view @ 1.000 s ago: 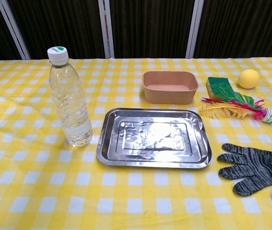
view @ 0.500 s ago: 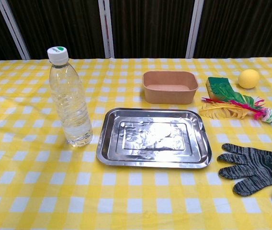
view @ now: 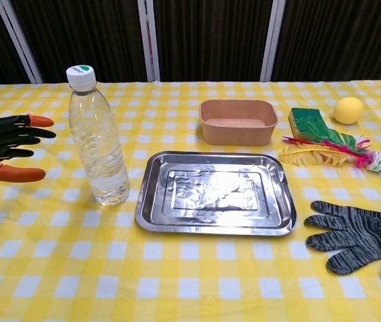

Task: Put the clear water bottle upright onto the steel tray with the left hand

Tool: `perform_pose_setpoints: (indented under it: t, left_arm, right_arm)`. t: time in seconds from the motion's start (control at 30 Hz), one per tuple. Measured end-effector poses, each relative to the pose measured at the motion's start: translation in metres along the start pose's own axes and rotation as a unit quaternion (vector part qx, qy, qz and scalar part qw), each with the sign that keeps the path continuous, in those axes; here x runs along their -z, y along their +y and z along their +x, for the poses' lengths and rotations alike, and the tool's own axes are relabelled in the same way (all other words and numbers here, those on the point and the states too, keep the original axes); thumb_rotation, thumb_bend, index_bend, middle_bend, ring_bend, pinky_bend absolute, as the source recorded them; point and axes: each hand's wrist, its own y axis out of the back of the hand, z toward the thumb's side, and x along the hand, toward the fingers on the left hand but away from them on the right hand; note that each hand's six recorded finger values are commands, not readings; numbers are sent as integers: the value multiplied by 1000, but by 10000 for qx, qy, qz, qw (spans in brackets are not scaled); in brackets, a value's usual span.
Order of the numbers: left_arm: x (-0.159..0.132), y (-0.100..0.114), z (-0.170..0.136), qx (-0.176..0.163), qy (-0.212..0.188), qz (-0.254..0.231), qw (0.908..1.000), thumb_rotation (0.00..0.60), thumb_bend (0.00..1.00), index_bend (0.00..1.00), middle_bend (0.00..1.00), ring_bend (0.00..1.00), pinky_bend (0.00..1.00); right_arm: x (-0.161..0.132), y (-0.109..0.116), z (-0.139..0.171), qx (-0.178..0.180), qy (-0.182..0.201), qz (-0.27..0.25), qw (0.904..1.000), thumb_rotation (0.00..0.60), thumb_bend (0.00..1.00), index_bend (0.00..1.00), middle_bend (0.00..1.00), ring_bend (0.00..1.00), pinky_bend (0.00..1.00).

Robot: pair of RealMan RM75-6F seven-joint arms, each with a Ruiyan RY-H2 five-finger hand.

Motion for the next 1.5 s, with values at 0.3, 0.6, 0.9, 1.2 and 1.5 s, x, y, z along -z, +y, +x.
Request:
perform_pose_setpoints:
  t: [0.3,0.6,0.9,1.2,1.5]
  left_arm:
    - [-10,-31,26,68,-161,-269,9995,600,149,120,94,0,0]
    - [-21,-59,45,139,-387,-178,9990,600,258,199,176,0,0]
    - [-28,-71,53,-7,-482,29,9988,600,384,383,352,0,0]
    - [-31,-66,51,-153,-491,7,9987,600,395,455,429,0,0]
    - [-60,-64,38,180,-554,-570,9967,600,395,468,424,0,0]
  right_arm:
    - [2,-1,-1,-35,-28,-30,10000,600,50,54,0,0,0]
    - [3,-2,-1,-71,-24,-42,10000,600,50,54,0,0,0]
    - [3,-2,-1,-107,-34,-61,9999,600,49,54,0,0,0]
    - [2,-2,-1,-101,-21,-41,9999,600,49,54,0,0,0]
    - [1,-4,-1,-129,-13,-9,9999,600,50,54,0,0,0]
